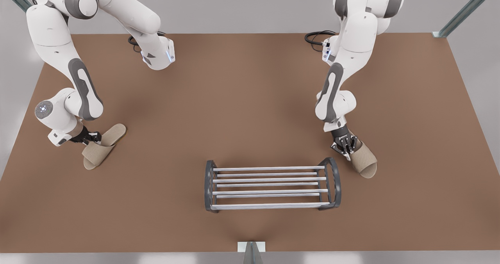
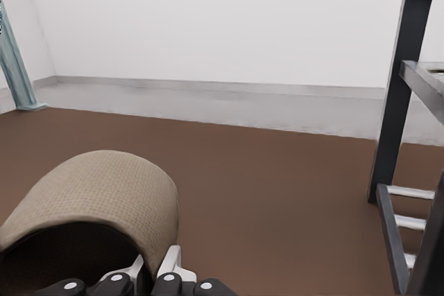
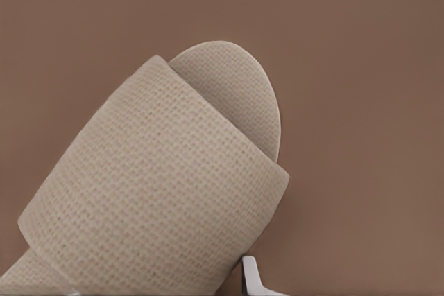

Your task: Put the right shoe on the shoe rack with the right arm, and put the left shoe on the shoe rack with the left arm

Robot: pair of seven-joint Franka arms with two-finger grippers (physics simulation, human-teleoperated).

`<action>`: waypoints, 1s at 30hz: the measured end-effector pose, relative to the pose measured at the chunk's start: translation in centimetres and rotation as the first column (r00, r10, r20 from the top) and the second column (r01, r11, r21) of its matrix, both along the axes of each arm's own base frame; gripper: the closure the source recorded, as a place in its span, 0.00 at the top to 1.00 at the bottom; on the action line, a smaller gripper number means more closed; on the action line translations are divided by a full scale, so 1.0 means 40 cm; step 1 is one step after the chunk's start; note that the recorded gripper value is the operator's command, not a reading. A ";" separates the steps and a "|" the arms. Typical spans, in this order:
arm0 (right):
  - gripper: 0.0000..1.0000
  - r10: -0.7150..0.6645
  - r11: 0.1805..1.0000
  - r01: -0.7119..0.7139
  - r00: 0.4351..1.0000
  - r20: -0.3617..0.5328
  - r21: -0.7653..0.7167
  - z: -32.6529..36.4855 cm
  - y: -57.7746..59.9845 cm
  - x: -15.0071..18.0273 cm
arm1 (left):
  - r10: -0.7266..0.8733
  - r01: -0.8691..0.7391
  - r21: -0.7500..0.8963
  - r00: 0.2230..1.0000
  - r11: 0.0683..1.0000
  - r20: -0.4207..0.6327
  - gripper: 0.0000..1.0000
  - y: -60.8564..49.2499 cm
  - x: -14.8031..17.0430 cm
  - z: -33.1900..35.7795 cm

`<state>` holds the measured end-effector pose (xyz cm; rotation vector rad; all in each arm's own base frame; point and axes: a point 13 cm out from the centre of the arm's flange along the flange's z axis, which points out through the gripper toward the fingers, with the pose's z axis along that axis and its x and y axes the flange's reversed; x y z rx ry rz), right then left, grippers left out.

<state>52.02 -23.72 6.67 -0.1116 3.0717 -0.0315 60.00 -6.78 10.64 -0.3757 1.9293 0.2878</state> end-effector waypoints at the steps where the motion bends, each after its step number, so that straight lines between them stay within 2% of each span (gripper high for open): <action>1: 0.59 -0.001 1.000 0.001 1.000 0.001 0.001 0.000 0.001 0.001 | 0.012 -0.010 -0.039 0.999 0.999 0.048 0.21 -0.004 0.027 0.080; 4: 0.56 -0.003 1.000 0.003 1.000 0.004 0.002 0.000 0.002 0.004 | 0.054 -0.018 -0.183 0.979 0.983 0.195 0.21 -0.010 0.090 0.358; 5: 0.52 -0.004 1.000 0.003 1.000 0.005 0.002 0.001 0.002 0.005 | 0.075 -0.018 -0.229 0.968 0.973 0.240 0.21 0.003 0.102 0.449; 7: 0.39 -0.005 1.000 0.005 1.000 0.007 0.002 0.002 0.001 0.006 | 0.124 -0.028 -0.303 0.946 0.953 0.300 0.21 0.056 0.105 0.585; 8: 0.35 -0.005 1.000 0.005 1.000 0.007 0.003 0.003 0.002 0.006 | 0.149 -0.030 -0.340 0.932 0.940 0.329 0.21 0.084 0.102 0.650; 9: 0.25 -0.005 1.000 0.005 1.000 0.008 0.003 0.003 0.002 0.007 | 0.171 -0.030 -0.370 0.919 0.928 0.354 0.21 0.107 0.100 0.707; 10: 0.21 -0.004 1.000 0.004 1.000 0.009 0.004 0.004 0.002 0.007 | 0.170 -0.010 -0.389 0.910 0.921 0.379 0.21 0.090 0.108 0.756; 13: 0.21 0.000 1.000 0.000 1.000 0.010 0.005 0.005 0.003 0.008 | 0.049 0.141 -0.394 0.899 0.908 0.435 0.21 -0.192 0.157 0.845; 16: 0.21 0.006 1.000 -0.006 1.000 0.013 0.004 0.008 0.004 0.011 | -0.065 0.269 -0.393 0.885 0.879 0.461 0.21 -0.492 0.163 0.875; 19: 0.21 0.011 1.000 -0.011 1.000 0.018 0.001 0.019 0.002 0.019 | -0.098 0.310 -0.413 0.883 0.856 0.458 0.21 -0.653 0.165 0.858; 22: 0.21 0.025 1.000 -0.025 0.999 0.025 0.003 0.028 0.016 0.032 | -0.083 0.303 -0.449 0.891 0.840 0.447 0.21 -0.740 0.188 0.825; 28: 0.21 0.043 0.999 -0.043 0.998 0.035 0.002 0.042 0.033 0.051 | -0.056 0.221 -0.427 0.929 0.877 0.366 0.21 -0.725 0.240 0.608; 30: 0.21 0.064 0.998 -0.064 0.996 0.064 -0.003 0.097 0.049 0.103 | -0.055 0.208 -0.413 0.935 0.887 0.351 0.21 -0.719 0.254 0.557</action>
